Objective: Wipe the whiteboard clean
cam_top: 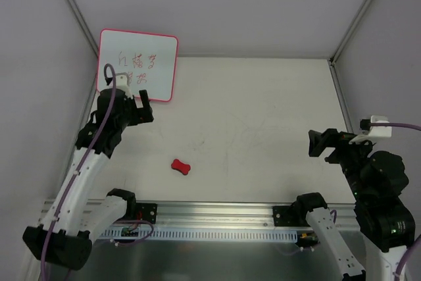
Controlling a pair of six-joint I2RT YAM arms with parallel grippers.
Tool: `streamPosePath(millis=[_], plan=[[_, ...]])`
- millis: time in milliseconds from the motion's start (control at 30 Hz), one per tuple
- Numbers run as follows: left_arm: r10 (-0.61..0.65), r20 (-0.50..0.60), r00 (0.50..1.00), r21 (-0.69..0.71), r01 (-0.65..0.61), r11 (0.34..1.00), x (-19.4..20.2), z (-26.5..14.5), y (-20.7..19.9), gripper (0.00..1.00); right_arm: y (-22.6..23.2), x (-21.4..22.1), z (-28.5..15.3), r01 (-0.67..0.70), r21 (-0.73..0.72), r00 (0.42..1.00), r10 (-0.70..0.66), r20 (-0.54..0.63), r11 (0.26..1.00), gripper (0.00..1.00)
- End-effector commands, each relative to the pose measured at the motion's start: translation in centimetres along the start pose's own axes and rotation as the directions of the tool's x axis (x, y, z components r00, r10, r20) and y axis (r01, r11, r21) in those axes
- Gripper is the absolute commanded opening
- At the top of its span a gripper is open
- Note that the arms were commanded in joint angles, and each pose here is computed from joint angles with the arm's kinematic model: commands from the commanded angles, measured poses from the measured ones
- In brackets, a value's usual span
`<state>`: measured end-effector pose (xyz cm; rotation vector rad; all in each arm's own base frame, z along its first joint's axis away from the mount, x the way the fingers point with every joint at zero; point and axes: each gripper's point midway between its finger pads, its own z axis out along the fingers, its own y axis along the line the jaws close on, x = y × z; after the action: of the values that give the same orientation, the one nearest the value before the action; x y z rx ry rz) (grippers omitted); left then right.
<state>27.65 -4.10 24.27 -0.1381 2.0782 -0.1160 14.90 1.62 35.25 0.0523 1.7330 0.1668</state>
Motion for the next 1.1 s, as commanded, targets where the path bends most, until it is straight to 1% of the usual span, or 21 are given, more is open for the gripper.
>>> streamPosePath(millis=[0, 33, 67, 100, 133, 167, 233, 267, 300, 367, 433, 500, 567, 633, 667, 700, 733, 767, 833, 867, 1067], plan=[[-0.041, -0.06, 0.997, 0.009, 0.042, 0.999, 1.3, 4.1, -0.6, 0.99, 1.4, 1.9, 1.0, -0.069, -0.063, 0.997, 0.067, -0.036, 0.996, 0.99], [-0.072, -0.011, 0.997, 0.012, 0.072, 0.997, 0.1, 5.4, -0.2, 0.99, 1.4, 2.4, 1.2, -0.074, -0.068, 0.997, 0.072, -0.042, 0.995, 0.99], [-0.08, -0.043, 0.996, 0.008, 0.08, 0.997, 0.9, 7.2, 0.1, 0.99, 1.5, 2.7, 1.2, -0.075, -0.075, 0.997, 0.072, -0.041, 0.994, 0.99], [-0.087, -0.051, 0.995, 0.007, 0.087, 0.996, 1.1, 8.3, 0.4, 0.99, 1.8, 3.5, 1.4, -0.069, -0.098, 0.996, 0.064, -0.056, 0.993, 0.99], [-0.071, -0.058, 0.996, -0.002, 0.071, 0.997, 1.1, 9.4, 0.8, 0.99, 2.0, 3.8, 1.4, -0.065, -0.109, 0.997, 0.06, -0.057, 0.992, 0.99], [-0.061, -0.096, 0.994, -0.033, 0.058, 0.998, 2.0, 11.6, 1.7, 0.99, 1.9, 3.9, 1.3, -0.067, -0.109, 0.997, 0.061, -0.054, 0.992, 0.99], [-0.029, -0.116, 0.993, -0.047, 0.024, 0.999, 1.8, 13.5, 2.4, 0.99, 2.2, 4.2, 1.3, -0.069, -0.123, 0.996, 0.062, -0.061, 0.99, 0.99], [-0.034, -0.159, 0.987, -0.054, 0.026, 0.998, 2.9, 15.4, 3.2, 0.94, 2.6, 4.4, 1.1, -0.066, -0.149, 0.996, 0.057, -0.066, 0.987, 0.99], [-0.032, -0.157, 0.987, -0.038, 0.027, 0.999, 2.3, 16.3, 3.1, 0.92, 2.8, 4.4, 0.9, -0.06, -0.168, 0.997, 0.05, -0.063, 0.984, 0.99], [-0.023, -0.206, 0.978, 0.026, 0.029, 0.999, 2.9, 18.6, 2.5, 0.87, 3.1, 4.4, 0.8, -0.056, -0.187, 0.997, 0.044, -0.065, 0.981, 0.99], [-0.008, -0.253, 0.967, 0.043, 0.02, 0.999, 4.1, 20.2, 2.4, 0.86, 3.2, 4.4, 0.7, -0.045, -0.195, 0.998, 0.034, -0.061, 0.98, 0.99], [-0.018, -0.251, 0.968, 0.035, 0.027, 0.999, 3.6, 21.1, 2.6, 0.86, 3.1, 4.2, 0.5, -0.034, -0.193, 0.998, 0.024, -0.057, 0.981, 0.99], [-0.026, -0.27, 0.963, 0.038, 0.038, 0.999, 4.1, 21.9, 2.5, 0.86, 2.8, 4.0, 0.3, -0.018, -0.185, 0.999, 0.01, -0.045, 0.983, 0.99], [-0.009, -0.262, 0.965, 0.054, 0.024, 0.998, 3.5, 22.7, 2.3, 0.86, 2.6, 3.9, 0.1, -0.005, -0.176, 0.999, -0.001, -0.035, 0.984, 0.99], [-0.002, -0.278, 0.961, 0.054, 0.018, 0.998, 4.0, 23.2, 2.4, 0.85, 2.5, 3.9, 0.1, 0.007, -0.174, 0.999, -0.013, -0.031, 0.985, 0.99], [-0.006, -0.264, 0.965, 0.046, 0.018, 0.999, 3.2, 23.7, 3.2, 0.85, 2.4, 3.8, 0.1, 0.012, -0.17, 1.0, -0.017, -0.026, 0.985, 0.99], [0.002, -0.269, 0.963, 0.048, 0.011, 0.999, 3.3, 23.9, 3.4, 0.82, 2.3, 3.8, 0.1, 0.017, -0.167, 0.999, -0.022, -0.025, 0.986, 0.99], [0.0, -0.282, 0.96, 0.046, 0.013, 0.999, 3.8, 24.4, 3.5, 0.81, 2.3, 3.6, 0.1, 0.02, -0.165, 0.999, -0.024, -0.021, 0.986, 0.99], [0.0, -0.278, 0.96, 0.045, 0.013, 0.999, 3.4, 24.8, 3.6, 0.79, 2.2, 3.4, 0.0, 0.024, -0.159, 1.0, -0.027, -0.017, 0.987, 0.99], [-0.002, -0.288, 0.958, 0.042, 0.015, 0.999, 3.8, 25.0, 3.8, 0.77, 2.2, 3.3, -0.1, 0.025, -0.158, 1.0, -0.028, -0.015, 0.987, 0.99], [0.015, -0.313, 0.95, 0.043, -0.001, 0.999, 4.5, 25.0, 4.1, 0.76, 1.8, 2.8, -0.1, 0.043, -0.141, 0.999, -0.043, -0.001, 0.989, 0.99]])
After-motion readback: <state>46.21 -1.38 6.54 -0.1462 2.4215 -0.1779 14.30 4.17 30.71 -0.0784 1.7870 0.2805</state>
